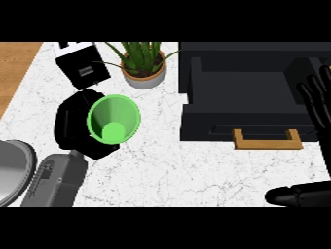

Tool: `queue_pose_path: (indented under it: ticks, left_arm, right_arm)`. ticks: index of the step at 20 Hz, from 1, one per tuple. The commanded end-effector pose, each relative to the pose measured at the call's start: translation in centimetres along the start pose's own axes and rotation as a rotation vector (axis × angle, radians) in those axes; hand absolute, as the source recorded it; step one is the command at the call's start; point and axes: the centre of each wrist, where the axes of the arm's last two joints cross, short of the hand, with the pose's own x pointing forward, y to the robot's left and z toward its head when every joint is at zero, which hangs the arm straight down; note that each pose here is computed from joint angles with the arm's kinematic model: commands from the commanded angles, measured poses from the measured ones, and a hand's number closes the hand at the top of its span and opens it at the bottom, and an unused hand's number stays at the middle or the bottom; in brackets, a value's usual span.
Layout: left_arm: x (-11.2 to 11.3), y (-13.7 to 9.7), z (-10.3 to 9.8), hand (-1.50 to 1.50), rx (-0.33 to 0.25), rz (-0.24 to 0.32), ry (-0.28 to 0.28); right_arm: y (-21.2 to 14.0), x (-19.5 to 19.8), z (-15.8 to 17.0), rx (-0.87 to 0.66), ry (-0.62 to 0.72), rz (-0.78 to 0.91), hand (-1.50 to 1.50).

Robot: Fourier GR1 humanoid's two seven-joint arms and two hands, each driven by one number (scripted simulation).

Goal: Pick up the cup, place it into the drawer and close the drawer

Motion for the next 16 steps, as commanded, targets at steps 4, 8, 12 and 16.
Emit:
queue_pose_path:
  ticks: [4, 8, 12, 16]
  left_arm:
    - [4.4, -5.1, -5.7, 1.50, -0.021, -0.010, -0.016]
    - [5.6, -7.7, -8.7, 1.50, -0.060, -0.004, -0.023]
    - [5.5, -10.3, -10.8, 1.50, -0.045, -0.051, -0.027]
    - [7.5, -13.2, -14.2, 1.50, -0.074, -0.086, -0.021]
  right_arm:
    - [-1.5, 0.7, -0.3, -0.010, 0.002, 0.009, -1.50]
    - [0.1, 0.3, -0.3, -0.006, -0.031, 0.011, -1.50]
    - [-1.0, -0.4, 0.8, 0.004, -0.013, -0.003, -1.50]
    - [-1.1, 1.4, -0.2, 0.012, -0.014, 0.018, -1.50]
